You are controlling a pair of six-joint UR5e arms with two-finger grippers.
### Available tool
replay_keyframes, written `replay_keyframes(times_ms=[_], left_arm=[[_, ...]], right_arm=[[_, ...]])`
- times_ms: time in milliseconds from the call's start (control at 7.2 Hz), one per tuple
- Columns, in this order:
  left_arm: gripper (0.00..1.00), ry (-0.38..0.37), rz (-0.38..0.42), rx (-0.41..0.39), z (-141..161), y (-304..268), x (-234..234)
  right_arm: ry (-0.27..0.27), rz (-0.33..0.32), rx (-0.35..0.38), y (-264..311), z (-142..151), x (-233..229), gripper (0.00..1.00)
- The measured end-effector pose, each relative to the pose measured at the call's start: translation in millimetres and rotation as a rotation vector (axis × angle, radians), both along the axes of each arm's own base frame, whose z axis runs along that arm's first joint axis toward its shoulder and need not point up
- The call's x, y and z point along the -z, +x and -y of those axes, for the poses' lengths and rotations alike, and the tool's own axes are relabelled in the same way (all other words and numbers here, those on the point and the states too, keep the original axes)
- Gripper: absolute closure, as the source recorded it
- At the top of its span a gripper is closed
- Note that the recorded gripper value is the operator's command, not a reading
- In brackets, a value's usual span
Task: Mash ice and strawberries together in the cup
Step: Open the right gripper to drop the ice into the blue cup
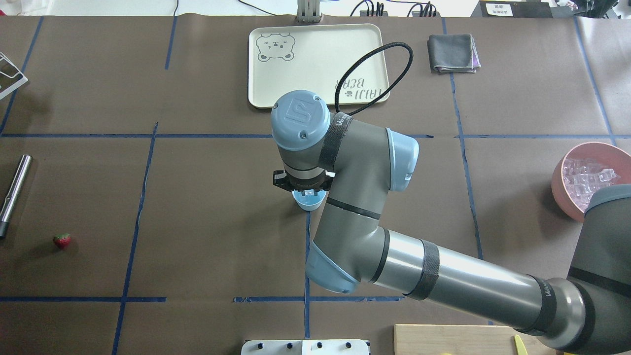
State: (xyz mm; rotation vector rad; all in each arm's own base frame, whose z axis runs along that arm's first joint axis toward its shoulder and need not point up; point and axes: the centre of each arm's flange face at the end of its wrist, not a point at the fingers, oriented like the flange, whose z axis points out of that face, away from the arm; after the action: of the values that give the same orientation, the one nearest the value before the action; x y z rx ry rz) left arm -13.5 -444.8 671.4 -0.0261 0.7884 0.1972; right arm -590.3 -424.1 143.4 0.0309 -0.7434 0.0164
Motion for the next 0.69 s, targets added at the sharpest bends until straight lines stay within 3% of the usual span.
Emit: replay_keyframes(times_ms=[695], left_arm=[[0.00, 0.000, -0.001, -0.001, -0.1, 0.2, -0.2]], right_arm=[[-0.001, 0.007, -0.005, 1.1, -0.7, 1.9, 0.03]])
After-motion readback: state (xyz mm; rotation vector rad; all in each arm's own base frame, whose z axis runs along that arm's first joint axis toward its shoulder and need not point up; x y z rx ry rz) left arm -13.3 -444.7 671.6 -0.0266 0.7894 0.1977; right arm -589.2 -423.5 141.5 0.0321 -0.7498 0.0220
